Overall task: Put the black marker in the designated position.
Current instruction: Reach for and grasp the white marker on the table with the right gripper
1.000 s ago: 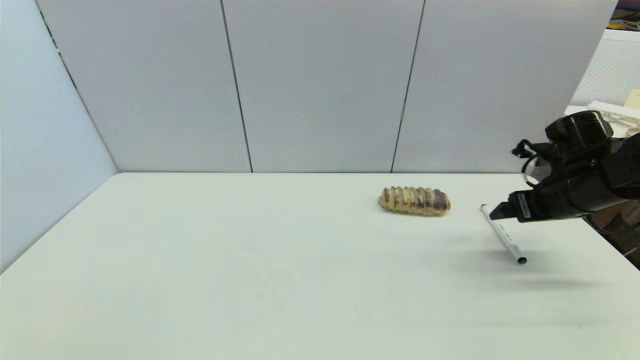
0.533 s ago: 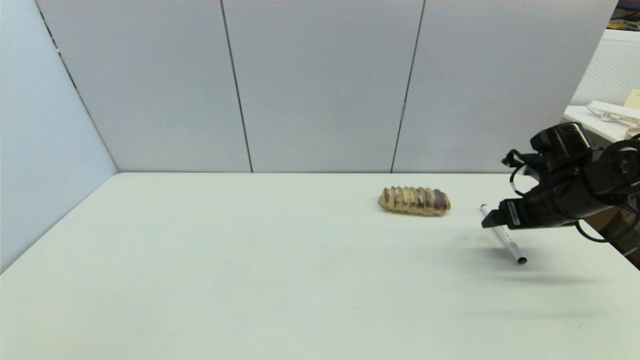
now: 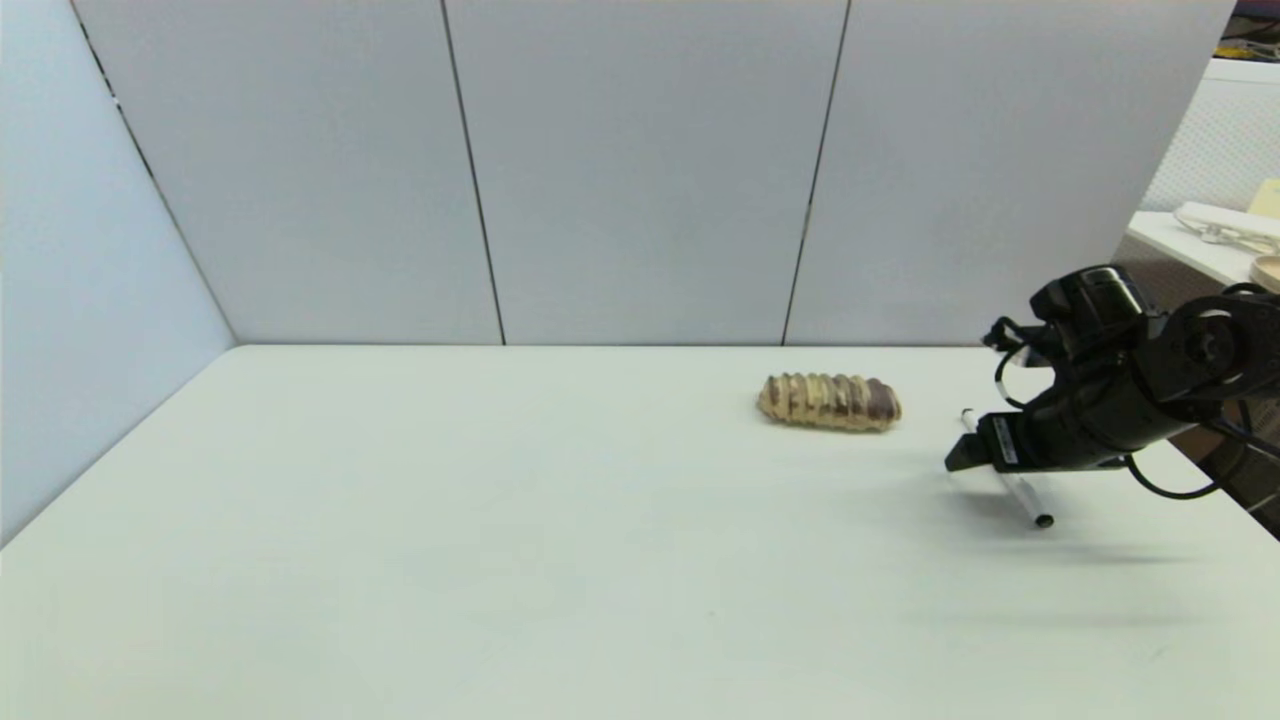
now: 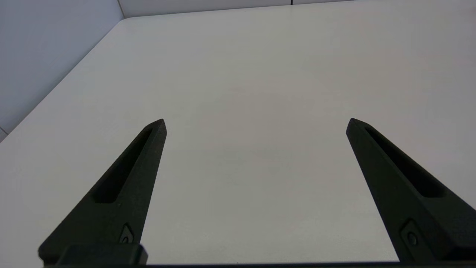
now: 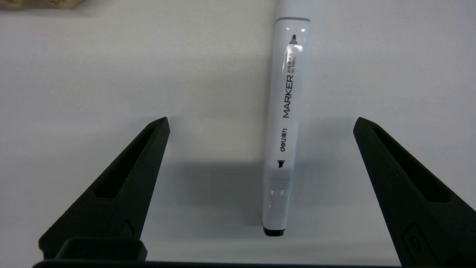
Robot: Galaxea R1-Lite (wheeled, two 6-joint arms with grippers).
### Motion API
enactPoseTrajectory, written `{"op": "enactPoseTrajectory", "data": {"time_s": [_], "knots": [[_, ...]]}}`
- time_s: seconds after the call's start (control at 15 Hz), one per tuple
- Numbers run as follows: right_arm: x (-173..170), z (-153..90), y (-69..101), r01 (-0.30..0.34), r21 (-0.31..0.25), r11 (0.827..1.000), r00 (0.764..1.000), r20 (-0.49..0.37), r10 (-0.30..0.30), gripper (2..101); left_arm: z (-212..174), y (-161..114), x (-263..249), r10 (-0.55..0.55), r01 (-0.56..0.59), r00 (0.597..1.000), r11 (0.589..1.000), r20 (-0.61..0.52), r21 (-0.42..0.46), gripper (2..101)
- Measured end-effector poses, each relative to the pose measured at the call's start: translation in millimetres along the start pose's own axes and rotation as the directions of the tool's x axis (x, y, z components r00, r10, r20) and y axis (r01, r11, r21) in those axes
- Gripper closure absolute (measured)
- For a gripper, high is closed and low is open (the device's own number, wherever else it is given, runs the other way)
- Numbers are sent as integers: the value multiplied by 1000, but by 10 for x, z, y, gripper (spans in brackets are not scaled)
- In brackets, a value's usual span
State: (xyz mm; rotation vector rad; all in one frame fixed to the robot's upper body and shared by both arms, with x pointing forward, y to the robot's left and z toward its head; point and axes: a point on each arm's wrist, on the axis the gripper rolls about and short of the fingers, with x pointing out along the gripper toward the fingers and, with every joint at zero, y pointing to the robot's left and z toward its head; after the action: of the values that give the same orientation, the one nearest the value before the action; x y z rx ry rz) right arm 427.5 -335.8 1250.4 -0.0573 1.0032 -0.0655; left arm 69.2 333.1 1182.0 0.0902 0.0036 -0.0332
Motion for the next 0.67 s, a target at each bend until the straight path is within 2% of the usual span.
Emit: {"op": "enactPoseTrajectory", "data": {"time_s": [0.4,0.67], "knots": [[94,39,17,-2,4,1000,1000,-13,2,43,0,0,0,0,0,1000,1000,0,0,53],[113,94,17,-1,48,999,1000,-8,2,43,0,0,0,0,0,1000,1000,0,0,53]]}}
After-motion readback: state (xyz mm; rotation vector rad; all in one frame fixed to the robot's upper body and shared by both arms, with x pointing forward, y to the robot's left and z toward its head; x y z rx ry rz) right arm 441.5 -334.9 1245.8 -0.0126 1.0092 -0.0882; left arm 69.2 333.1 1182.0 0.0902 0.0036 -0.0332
